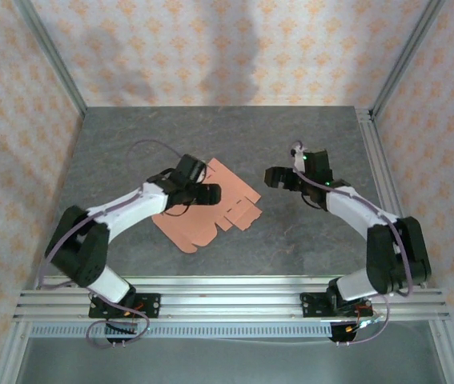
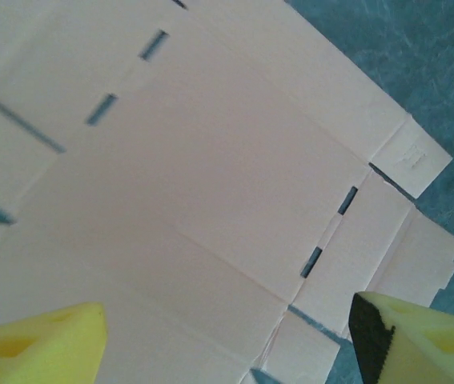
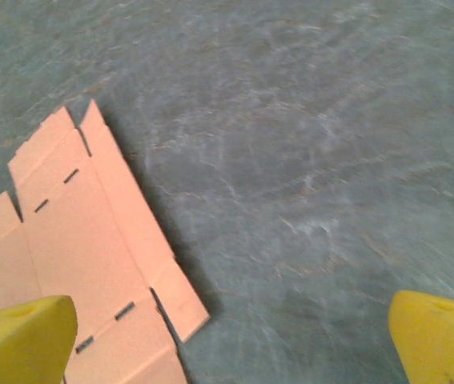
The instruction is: Fold the paper box
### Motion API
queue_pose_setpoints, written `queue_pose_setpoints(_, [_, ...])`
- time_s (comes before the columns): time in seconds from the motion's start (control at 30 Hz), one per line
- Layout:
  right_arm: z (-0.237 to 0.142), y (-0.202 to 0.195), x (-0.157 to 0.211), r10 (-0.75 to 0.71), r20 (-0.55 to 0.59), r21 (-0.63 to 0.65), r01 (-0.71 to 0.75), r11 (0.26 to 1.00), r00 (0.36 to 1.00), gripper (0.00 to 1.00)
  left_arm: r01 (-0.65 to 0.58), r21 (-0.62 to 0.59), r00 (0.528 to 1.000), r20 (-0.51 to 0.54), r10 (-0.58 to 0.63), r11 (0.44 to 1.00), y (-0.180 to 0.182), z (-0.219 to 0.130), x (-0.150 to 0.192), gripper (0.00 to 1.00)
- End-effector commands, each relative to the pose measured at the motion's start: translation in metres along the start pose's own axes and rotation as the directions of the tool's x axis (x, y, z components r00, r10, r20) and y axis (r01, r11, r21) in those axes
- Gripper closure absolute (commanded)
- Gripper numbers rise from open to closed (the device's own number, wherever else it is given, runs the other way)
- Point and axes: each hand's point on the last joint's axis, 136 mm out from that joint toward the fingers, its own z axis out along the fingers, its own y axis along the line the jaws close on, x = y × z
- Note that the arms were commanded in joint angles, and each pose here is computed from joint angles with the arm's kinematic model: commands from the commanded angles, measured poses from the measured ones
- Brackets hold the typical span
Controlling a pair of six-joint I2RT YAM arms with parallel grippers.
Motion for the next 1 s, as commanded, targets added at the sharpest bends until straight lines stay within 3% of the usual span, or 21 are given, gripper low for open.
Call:
queue_pose_setpoints(0.0, [0.016, 0.027, -0.005, -0.078, -0.047, -0.078, 0.074, 0.994, 0.996, 0.01, 0.211, -0.066, 0.977, 0.048, -0.208, 0.975, 0.042, -0.001, 0.006, 0.25])
queue_pose_setpoints(0.17, [0.051, 0.039, -0.004, -0.086, -0.143, -0.104, 0.072, 0.992, 0.986, 0.01, 0.335, -0.121, 0.941, -0.005, -0.338, 0.934, 0.076, 0.007, 0.038, 0.37])
queue_pose_setpoints(0.33, [0.078, 0.039, 0.011, -0.061, -0.289, -0.112, 0.029, 0.993, 0.955, 0.0, 0.337, -0.189, 0.93, -0.088, -0.358, 0.922, 0.091, 0.022, 0.059, 0.46])
queue_pose_setpoints(0.6, [0.105, 0.058, 0.029, -0.073, -0.416, -0.259, -0.042, 0.965, 0.907, 0.23, 0.28, -0.306, 0.921, -0.182, -0.345, 0.91, 0.119, 0.036, 0.092, 0.53])
queue_pose_setpoints(0.97, [0.128, 0.079, 0.029, -0.115, -0.438, -0.417, -0.088, 0.905, 0.891, 0.56, 0.263, -0.295, 0.917, -0.221, -0.333, 0.919, 0.119, 0.043, 0.097, 0.54])
